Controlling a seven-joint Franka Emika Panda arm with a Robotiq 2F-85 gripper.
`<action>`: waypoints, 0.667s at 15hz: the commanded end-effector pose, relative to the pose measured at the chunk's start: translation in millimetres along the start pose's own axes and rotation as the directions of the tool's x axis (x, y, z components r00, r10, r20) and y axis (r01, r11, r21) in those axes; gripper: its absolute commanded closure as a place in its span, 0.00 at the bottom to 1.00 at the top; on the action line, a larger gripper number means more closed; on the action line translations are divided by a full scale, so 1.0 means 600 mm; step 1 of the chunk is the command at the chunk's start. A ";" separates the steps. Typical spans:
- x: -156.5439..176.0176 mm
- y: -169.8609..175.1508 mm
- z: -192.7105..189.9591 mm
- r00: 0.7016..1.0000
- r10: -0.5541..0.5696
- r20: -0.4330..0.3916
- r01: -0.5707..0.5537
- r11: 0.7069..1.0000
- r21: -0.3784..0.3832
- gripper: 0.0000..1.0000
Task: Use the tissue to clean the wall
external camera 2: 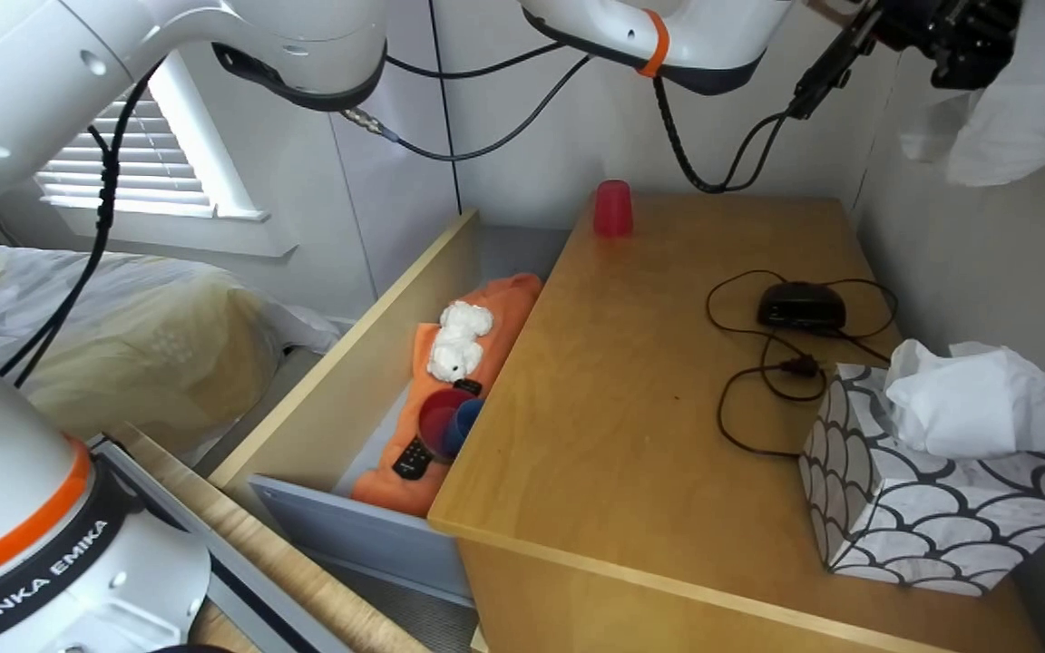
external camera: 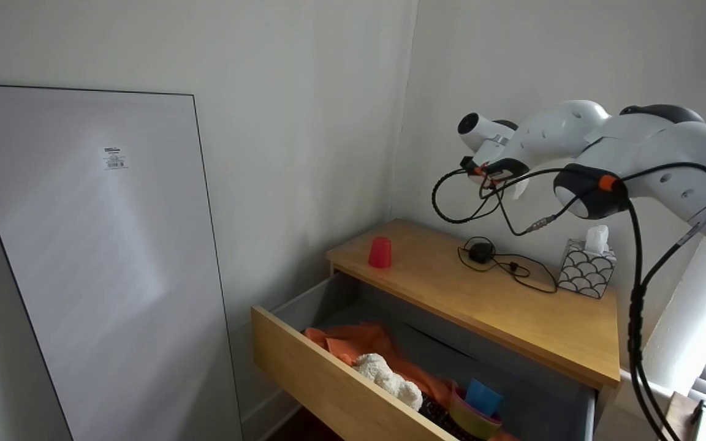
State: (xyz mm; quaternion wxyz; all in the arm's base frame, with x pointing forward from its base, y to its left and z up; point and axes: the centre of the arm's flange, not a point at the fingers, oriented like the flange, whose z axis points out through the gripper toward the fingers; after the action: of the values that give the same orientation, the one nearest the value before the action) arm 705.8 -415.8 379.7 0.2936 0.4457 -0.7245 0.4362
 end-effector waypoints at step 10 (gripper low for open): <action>0.020 -0.099 -0.110 0.997 0.001 0.083 -0.042 0.868 0.496 1.00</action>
State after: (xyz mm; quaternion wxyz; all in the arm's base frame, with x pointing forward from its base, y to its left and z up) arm 746.7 -371.2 442.8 0.1541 0.5091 -0.6229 0.5737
